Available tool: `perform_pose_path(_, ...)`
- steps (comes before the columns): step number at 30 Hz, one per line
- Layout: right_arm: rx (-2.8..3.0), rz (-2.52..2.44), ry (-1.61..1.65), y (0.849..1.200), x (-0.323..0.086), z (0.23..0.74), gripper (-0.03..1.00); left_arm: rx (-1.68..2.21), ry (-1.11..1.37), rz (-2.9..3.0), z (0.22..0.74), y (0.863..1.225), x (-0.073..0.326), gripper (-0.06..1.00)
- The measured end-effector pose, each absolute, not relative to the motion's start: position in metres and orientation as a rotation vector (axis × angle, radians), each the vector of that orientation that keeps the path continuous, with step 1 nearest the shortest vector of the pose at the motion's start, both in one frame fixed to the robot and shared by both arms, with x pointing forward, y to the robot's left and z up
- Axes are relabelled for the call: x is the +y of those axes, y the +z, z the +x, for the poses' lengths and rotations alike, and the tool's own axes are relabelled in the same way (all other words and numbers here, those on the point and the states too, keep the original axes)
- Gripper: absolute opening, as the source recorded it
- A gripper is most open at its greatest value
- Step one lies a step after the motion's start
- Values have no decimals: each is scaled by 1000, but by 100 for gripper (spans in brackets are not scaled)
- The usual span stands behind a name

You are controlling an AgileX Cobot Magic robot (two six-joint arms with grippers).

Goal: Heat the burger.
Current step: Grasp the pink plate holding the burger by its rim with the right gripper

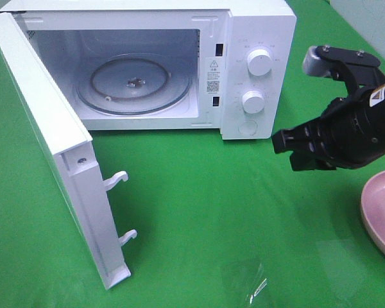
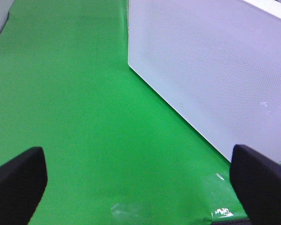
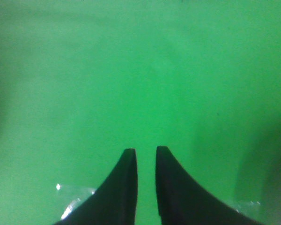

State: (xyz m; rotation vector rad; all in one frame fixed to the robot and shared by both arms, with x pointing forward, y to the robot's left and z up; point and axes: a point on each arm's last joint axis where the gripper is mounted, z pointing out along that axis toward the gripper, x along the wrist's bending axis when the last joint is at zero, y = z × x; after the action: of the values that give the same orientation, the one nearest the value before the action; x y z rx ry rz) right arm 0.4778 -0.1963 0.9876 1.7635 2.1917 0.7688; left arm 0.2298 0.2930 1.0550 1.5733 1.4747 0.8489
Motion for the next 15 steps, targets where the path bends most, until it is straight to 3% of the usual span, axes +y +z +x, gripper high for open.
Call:
perform_pose_path(10,2348,1699,499,985,-206,467,20,1475,849,1573,230,1055,293,98)
perform_pose_path(12,2368,1690,465,985,-208,466,23,1475,849,1573,230,1055,293,98)
perform_pose_path(14,2389,1659,427,984,-209,465,38,1475,849,1573,230,1055,293,98)
perform_pose_path(15,2389,1659,427,984,-209,465,38,1475,849,1573,230,1055,293,98)
